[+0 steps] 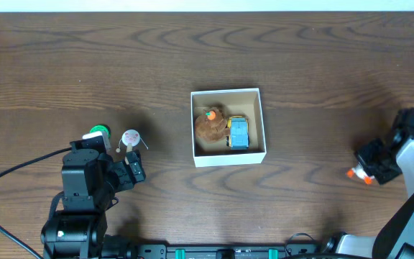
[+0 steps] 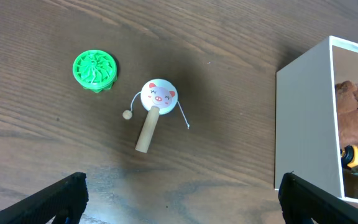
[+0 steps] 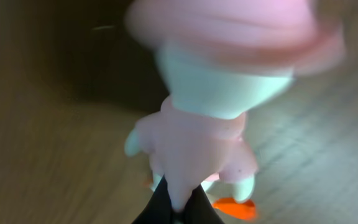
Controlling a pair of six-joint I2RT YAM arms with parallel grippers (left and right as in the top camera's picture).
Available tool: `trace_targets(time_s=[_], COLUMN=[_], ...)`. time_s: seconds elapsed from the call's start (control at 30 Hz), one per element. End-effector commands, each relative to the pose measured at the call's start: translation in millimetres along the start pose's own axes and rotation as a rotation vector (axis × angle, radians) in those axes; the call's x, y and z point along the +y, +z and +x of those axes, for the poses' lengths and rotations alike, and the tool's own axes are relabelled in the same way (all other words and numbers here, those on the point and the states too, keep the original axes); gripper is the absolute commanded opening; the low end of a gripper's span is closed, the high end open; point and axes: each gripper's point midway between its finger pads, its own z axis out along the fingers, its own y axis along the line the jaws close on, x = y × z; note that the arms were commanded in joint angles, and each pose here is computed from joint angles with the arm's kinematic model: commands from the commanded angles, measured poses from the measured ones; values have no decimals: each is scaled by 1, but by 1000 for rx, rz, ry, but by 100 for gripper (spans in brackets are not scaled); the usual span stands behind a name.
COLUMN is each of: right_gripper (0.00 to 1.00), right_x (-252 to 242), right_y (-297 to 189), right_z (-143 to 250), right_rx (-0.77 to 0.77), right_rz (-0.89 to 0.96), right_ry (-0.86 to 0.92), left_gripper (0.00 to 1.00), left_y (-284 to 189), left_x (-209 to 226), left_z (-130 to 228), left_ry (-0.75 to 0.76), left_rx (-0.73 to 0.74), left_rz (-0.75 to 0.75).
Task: Pack container
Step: 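Grasp the pink-white plush figure with right gripper and lift, then carry pink figure into the box beside the bear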
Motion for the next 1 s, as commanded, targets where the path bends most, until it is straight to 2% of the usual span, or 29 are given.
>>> trace_targets(time_s=[0.0,0.17,0.4,0.5,0.73,0.97], right_gripper=[1,1,1,1,1,2], right_x=[48,115,213,235,257,275], right_y=[-38,-92,-167,-181,-163,-116], right_z=[-5,20,115,157,213,222], right_rx=[-87,-205,-356,-394,-398,-354], right_rz=[-124,-264,-519,-598,-594,-529], right_ry=[-190,-475,-1000,-1119,-1257,-1299], left_gripper=[98,98,98,98,98,98], left_y=[-4,-4,-4,-4,-4,-4], left_x=[-3,-3,-3,-3,-3,-3], left_z=[-6,-6,-6,-6,-6,-6], left_ry=[-12,-12,-12,-12,-12,-12], left_rx=[-13,-13,-13,-13,-13,-12], left_rz=[11,11,11,11,11,11])
